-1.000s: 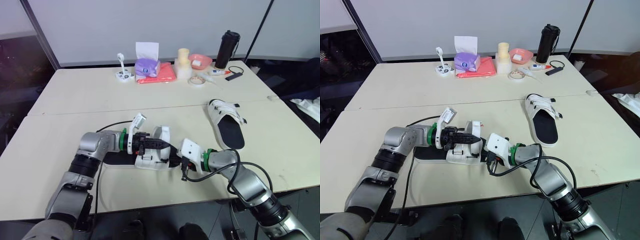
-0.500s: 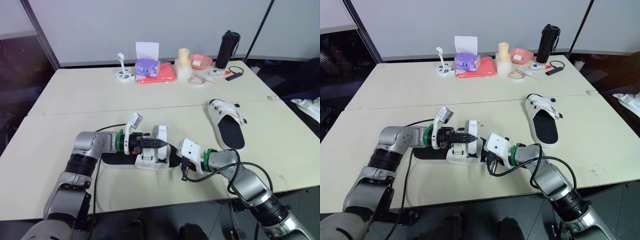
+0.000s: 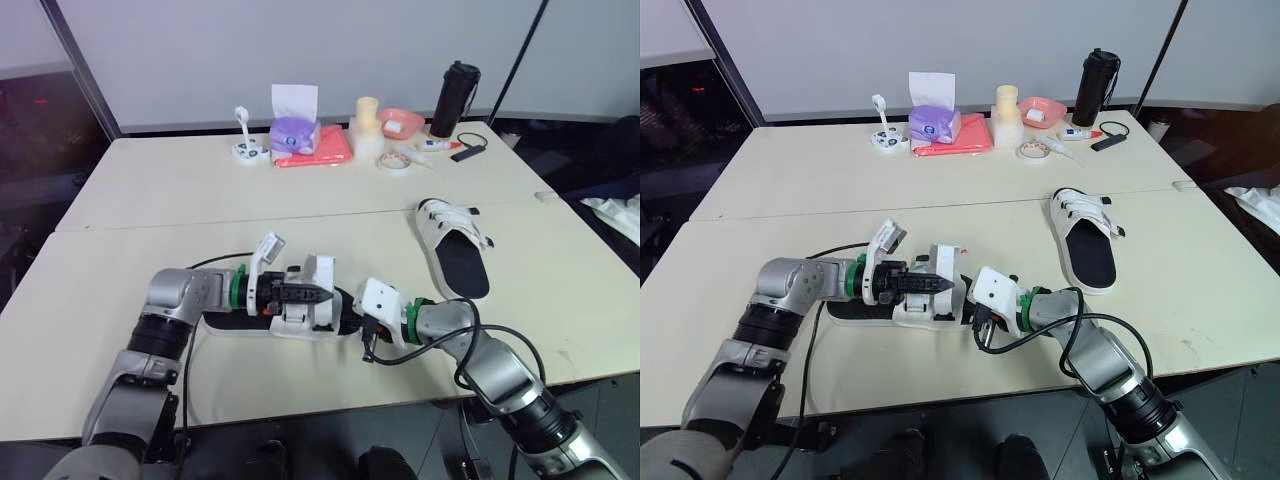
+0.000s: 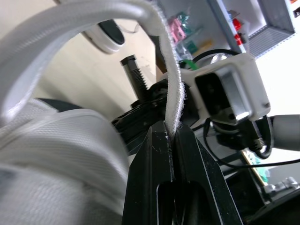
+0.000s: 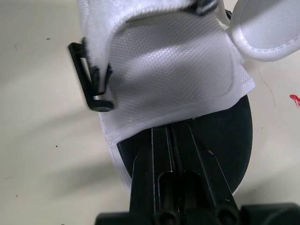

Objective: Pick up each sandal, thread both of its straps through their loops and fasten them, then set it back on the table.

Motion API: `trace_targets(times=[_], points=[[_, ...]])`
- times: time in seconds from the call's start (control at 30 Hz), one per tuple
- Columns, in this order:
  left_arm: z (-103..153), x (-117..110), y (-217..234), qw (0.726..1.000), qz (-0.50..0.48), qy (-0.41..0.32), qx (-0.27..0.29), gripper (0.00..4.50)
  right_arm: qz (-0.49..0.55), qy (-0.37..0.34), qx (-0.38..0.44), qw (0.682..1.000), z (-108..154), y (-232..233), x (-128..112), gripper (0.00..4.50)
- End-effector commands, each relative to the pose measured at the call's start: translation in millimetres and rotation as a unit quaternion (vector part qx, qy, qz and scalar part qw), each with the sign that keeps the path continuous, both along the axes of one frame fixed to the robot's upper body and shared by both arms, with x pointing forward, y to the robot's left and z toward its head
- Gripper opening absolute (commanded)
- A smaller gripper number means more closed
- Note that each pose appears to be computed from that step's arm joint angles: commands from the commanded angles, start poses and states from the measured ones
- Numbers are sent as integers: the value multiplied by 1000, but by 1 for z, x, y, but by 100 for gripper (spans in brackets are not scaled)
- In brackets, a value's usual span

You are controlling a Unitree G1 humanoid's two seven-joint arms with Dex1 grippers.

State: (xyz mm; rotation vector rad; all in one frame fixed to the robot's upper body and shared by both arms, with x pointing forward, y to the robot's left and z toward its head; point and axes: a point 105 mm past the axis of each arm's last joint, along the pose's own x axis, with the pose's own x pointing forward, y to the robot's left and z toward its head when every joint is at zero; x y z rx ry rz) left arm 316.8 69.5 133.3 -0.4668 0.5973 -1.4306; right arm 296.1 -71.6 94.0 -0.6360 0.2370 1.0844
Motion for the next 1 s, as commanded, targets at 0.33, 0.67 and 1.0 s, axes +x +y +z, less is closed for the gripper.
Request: trace_targets(times=[0.33,0.67,1.0], points=[[-9,-5,-2,997,-43,-66,19,4,-19,35,-36,999,-24,-12,-3,0],[-4,-12,-2,980,-79,-182,13,4,-19,35,-35,999,-24,-11,-2,0],[-18,-5,-5,957,-68,-279,36,4,-17,34,-36,999,-25,-11,-2,0]])
